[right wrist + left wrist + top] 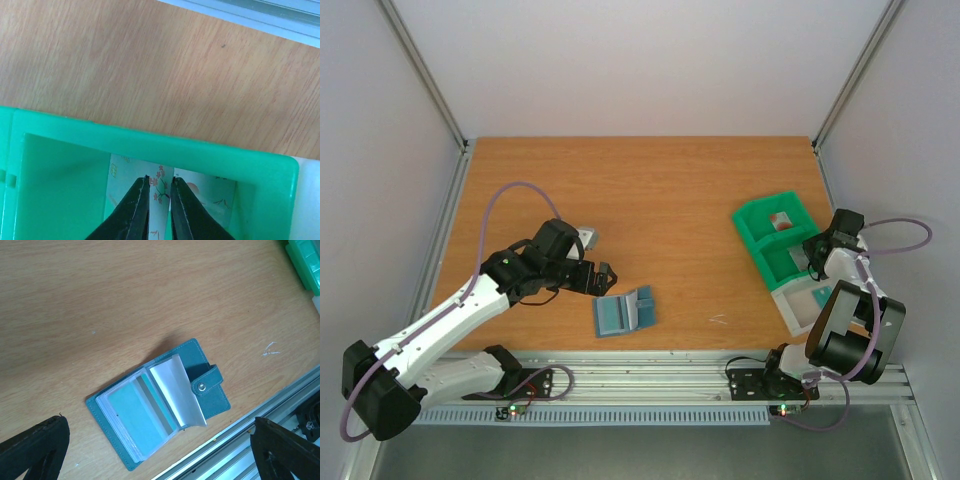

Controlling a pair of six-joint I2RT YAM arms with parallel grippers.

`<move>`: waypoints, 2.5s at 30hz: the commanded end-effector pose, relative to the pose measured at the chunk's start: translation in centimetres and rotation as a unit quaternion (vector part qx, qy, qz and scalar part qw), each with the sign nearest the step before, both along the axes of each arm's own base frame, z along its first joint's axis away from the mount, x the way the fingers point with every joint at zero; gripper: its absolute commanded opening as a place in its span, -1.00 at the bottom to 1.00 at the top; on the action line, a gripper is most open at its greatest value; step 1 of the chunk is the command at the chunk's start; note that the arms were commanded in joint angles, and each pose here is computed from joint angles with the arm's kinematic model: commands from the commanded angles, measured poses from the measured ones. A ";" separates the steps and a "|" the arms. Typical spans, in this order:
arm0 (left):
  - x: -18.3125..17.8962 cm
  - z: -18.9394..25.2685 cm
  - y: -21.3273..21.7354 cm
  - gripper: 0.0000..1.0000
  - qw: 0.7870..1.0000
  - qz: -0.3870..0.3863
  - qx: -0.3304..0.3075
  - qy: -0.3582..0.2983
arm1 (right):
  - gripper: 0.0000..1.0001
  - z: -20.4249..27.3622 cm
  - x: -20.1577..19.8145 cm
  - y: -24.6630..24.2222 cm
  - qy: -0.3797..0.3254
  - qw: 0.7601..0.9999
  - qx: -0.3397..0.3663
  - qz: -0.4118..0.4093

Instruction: Take the credit cards out of the card holder

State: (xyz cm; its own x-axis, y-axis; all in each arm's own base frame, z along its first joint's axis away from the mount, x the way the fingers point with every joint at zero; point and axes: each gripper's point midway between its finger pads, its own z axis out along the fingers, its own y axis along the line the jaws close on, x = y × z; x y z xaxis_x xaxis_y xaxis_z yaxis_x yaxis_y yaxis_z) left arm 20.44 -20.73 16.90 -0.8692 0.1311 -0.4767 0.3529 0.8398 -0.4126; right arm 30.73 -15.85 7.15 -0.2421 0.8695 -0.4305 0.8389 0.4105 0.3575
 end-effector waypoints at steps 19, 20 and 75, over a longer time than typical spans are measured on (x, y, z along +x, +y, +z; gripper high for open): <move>0.5 -1.7 1.4 0.99 0.998 0.045 0.027 0.018 | -0.35 7.4 1.1 3.7 0.000 0.999 0.000 0.042; 0.6 -1.8 1.5 0.99 0.998 0.050 0.031 0.022 | -0.35 7.8 1.5 4.5 -0.008 0.998 0.007 0.058; -0.1 -11.6 0.3 -0.06 0.959 0.152 -0.159 0.181 | -0.44 3.8 -10.6 49.4 0.005 0.712 0.211 0.669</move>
State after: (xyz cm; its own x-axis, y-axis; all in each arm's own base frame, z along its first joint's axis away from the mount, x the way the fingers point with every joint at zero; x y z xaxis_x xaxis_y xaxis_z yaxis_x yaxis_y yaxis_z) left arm 20.14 -19.88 4.96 -0.9615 -0.2572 -0.0969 -0.1264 0.7268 -0.6751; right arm 19.48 32.31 11.21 -0.9808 -0.0955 -0.1702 -0.1877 0.7011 0.6879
